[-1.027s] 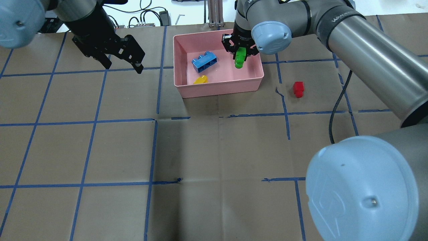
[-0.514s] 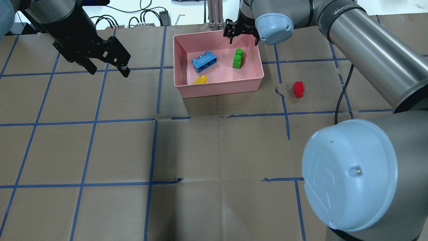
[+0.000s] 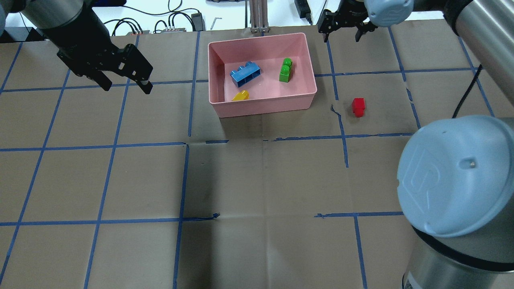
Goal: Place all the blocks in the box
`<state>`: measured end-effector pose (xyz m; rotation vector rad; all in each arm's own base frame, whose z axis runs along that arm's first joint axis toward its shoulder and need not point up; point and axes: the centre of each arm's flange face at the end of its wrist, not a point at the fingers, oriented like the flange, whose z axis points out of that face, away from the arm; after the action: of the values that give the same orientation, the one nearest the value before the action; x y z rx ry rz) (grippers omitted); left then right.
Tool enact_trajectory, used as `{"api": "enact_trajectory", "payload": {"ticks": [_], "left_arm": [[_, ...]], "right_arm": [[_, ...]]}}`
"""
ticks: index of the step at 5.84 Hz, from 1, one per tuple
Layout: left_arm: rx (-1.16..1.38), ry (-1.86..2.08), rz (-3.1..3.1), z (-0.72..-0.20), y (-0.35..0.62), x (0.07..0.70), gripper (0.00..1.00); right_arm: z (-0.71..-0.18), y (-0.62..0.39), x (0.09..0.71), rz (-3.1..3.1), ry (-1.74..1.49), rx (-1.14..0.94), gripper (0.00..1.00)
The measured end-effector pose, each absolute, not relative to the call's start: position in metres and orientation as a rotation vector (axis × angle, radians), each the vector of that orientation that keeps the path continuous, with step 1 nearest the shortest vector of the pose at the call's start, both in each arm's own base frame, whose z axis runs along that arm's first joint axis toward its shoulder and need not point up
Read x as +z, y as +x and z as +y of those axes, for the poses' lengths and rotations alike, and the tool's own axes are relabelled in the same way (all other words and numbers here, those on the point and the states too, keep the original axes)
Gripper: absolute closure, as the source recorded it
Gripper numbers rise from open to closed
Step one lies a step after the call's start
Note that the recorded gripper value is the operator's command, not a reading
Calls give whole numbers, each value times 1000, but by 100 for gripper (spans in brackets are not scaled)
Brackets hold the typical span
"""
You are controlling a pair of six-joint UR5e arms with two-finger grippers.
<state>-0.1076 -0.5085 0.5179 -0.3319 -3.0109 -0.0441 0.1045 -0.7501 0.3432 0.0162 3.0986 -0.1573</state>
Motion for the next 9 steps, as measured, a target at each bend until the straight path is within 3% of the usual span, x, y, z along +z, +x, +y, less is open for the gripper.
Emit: {"api": "enact_trajectory", "payload": {"ticks": [3,6,7,8,9], "left_arm": [[-46,-332,-3011,-507,-108,519,0],[-39,-331,-3013,-505,-107,522,0],[-38,-330,-3013,-504,-108,523,0],[-39,-328,-3013,-503,-107,523,0],[-39,-328,-3013,-503,-107,524,0]], "right_arm": [[-700,52,295,3100,75,104,0],[-665,55,220,3095,92,120,1],[-659,55,202,3092,108,137,13],[-660,55,192,3090,135,134,49],[-662,56,186,3088,150,117,68]]}}
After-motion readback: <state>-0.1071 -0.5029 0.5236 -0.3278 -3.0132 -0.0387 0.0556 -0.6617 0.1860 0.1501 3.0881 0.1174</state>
